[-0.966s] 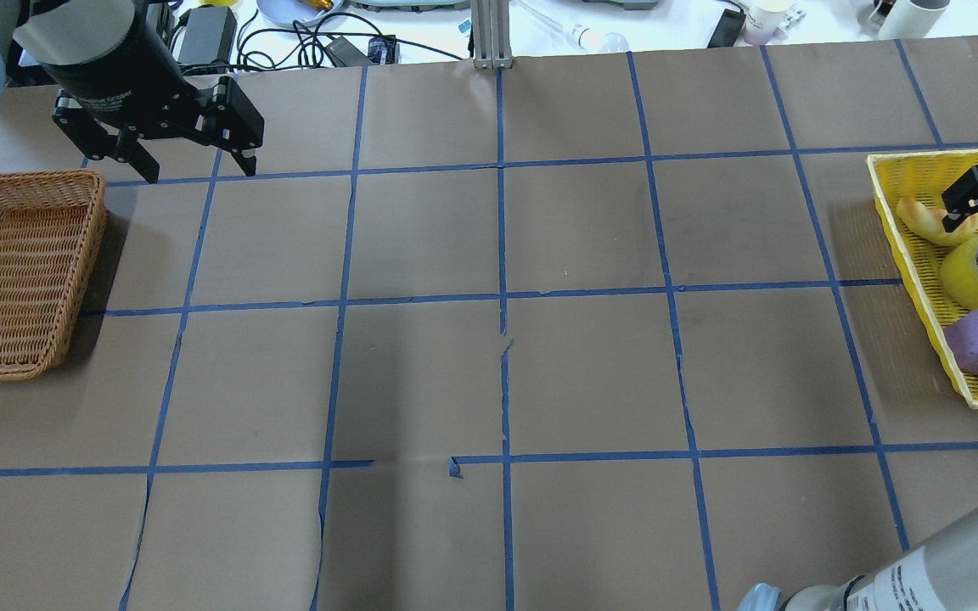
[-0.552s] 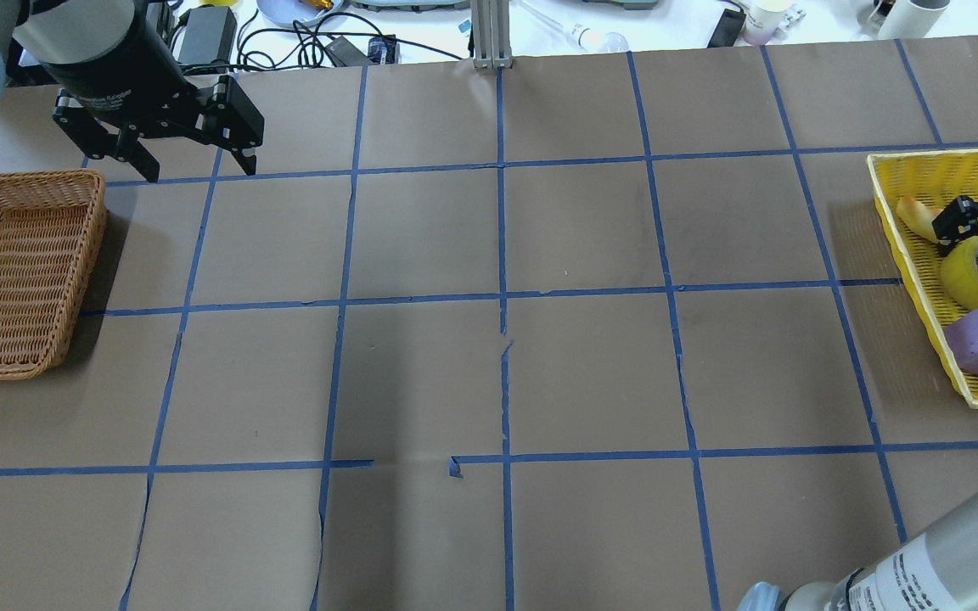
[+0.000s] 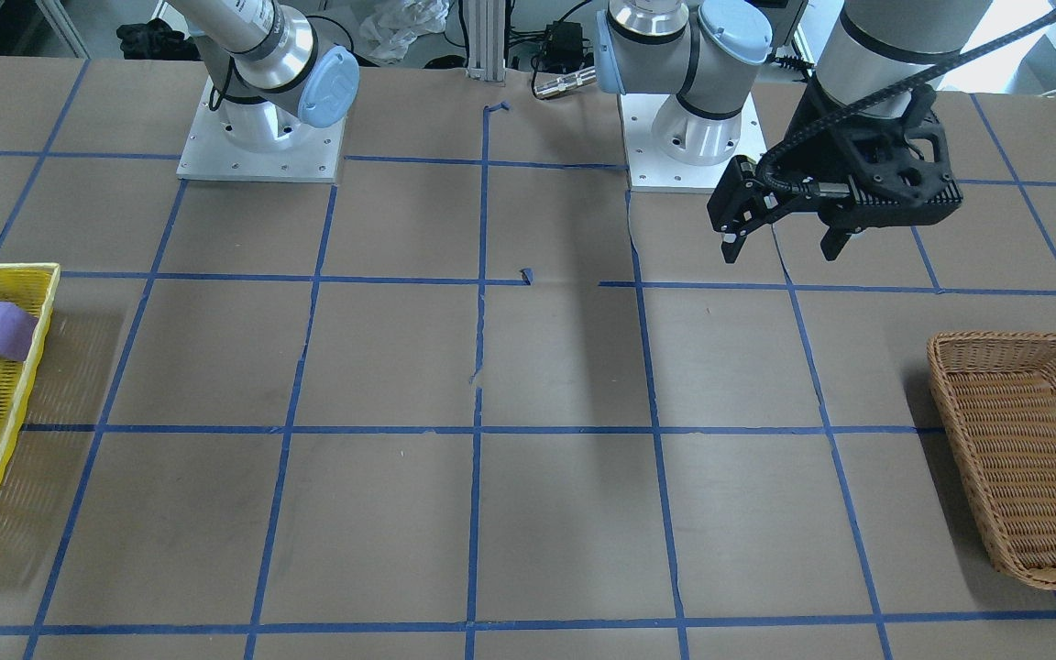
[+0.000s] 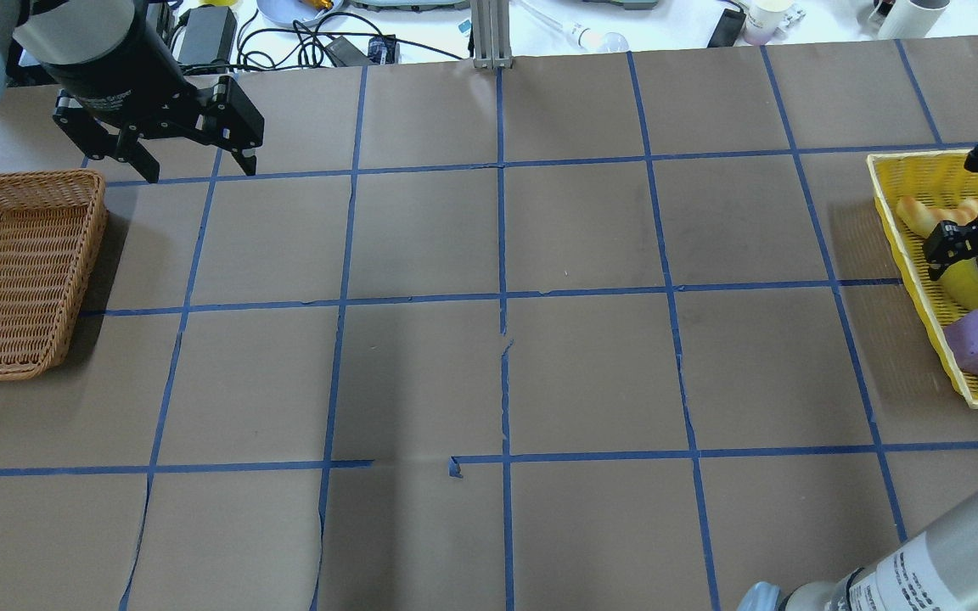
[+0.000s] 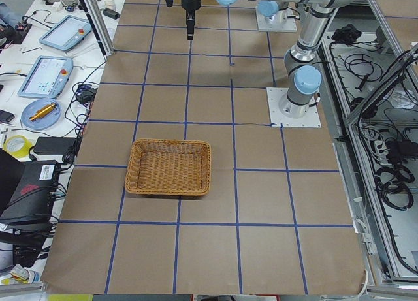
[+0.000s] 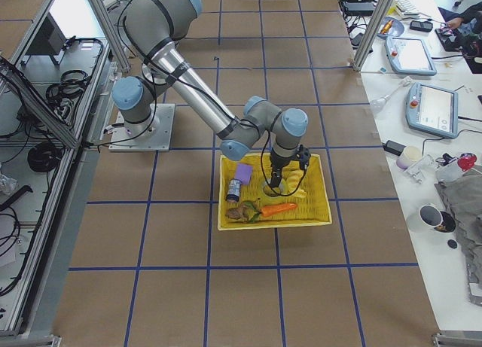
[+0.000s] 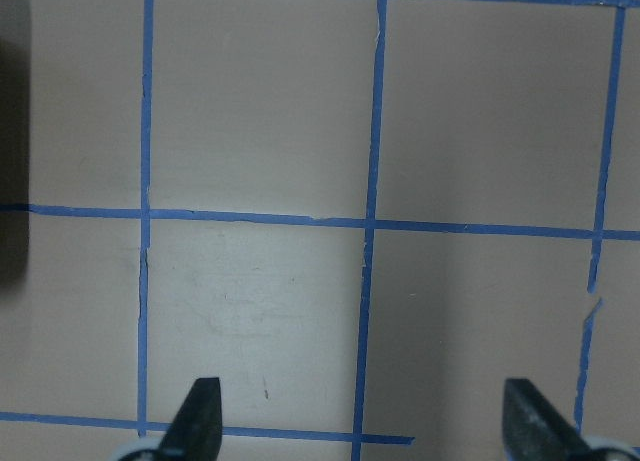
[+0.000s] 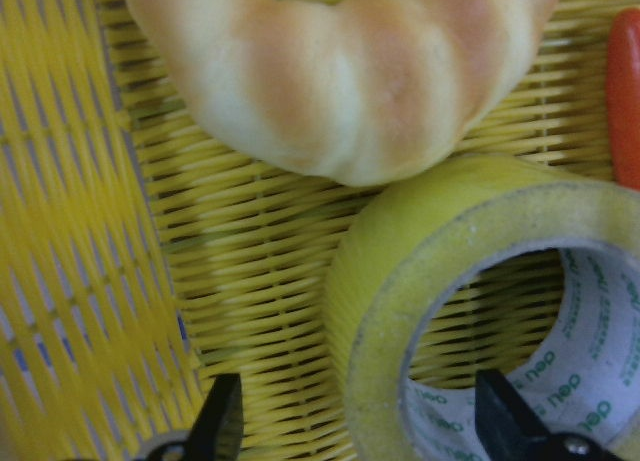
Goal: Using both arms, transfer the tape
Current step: 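Close the right gripper on the tape roll's rim and lift it, then carry the tape roll with the right gripper to the table center, then set the tape roll down and open the right gripper, then reach the left gripper to the tape roll while the right arm withdraws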
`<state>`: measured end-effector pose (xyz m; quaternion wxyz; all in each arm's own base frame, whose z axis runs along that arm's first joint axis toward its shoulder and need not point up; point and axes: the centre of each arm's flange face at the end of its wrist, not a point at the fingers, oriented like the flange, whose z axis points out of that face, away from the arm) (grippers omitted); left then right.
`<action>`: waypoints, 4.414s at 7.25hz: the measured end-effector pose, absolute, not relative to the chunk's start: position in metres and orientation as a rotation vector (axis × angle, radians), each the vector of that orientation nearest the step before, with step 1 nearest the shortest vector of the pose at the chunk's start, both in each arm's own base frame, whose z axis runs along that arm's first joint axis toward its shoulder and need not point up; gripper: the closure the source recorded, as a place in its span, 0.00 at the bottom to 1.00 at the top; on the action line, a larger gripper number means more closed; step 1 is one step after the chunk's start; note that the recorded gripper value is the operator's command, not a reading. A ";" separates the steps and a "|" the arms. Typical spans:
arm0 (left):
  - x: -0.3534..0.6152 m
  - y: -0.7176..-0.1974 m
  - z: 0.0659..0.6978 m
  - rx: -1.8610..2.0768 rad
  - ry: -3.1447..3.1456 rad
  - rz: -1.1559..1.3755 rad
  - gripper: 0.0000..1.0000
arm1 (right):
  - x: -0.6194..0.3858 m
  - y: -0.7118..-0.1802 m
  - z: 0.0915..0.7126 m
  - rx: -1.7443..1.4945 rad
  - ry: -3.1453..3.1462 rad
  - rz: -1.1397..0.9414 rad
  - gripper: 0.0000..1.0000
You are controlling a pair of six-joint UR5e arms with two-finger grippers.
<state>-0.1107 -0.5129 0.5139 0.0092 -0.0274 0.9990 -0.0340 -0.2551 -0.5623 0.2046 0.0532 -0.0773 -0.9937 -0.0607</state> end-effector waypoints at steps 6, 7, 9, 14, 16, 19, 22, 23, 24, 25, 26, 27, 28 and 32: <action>-0.111 -0.513 0.514 -0.085 3.120 -0.106 0.00 | -0.258 -0.567 0.252 -0.192 -3.003 -0.109 1.00; -0.111 -0.513 0.514 -0.085 3.120 -0.106 0.00 | -0.247 -0.566 0.289 -0.178 -3.000 -0.071 1.00; -0.111 -0.513 0.514 -0.086 3.121 -0.108 0.00 | -0.168 -0.572 0.348 -0.130 -3.037 0.021 1.00; -0.110 -0.513 0.515 -0.087 3.121 -0.109 0.00 | 0.182 -0.581 0.327 -0.566 -3.065 0.082 1.00; -0.109 -0.513 0.515 -0.089 3.120 -0.111 0.00 | 0.265 -0.572 0.285 -0.707 -3.114 0.048 1.00; -0.109 -0.513 0.515 -0.085 3.120 -0.109 0.00 | 0.343 -0.550 0.224 -0.770 -3.117 -0.063 1.00; -0.109 -0.513 0.515 -0.083 3.120 -0.108 0.00 | 0.377 -0.533 0.215 -0.818 -3.113 -0.083 1.00; -0.109 -0.513 0.515 -0.084 3.120 -0.108 0.00 | 0.383 -0.529 0.214 -0.830 -3.119 -0.101 1.00; -0.109 -0.513 0.515 -0.084 3.120 -0.108 0.00 | 0.387 -0.526 0.212 -0.842 -3.123 -0.123 0.37; -0.109 -0.513 0.515 -0.083 3.120 -0.108 0.00 | 0.388 -0.525 0.210 -0.842 -3.122 -0.133 0.00; -0.109 -0.513 0.514 -0.083 3.120 -0.107 0.00 | 0.387 -0.525 0.209 -0.825 -3.120 -0.127 0.00; -0.109 -0.513 0.514 -0.083 3.120 -0.107 0.00 | 0.386 -0.526 0.214 -0.814 -3.123 -0.104 0.00; -0.109 -0.513 0.514 -0.083 3.120 -0.106 0.00 | 0.382 -0.531 0.231 -0.809 -3.134 -0.056 0.00; -0.138 -0.522 0.486 -0.062 3.125 -0.052 0.00 | 0.219 -0.572 0.370 -0.765 -3.154 0.109 0.00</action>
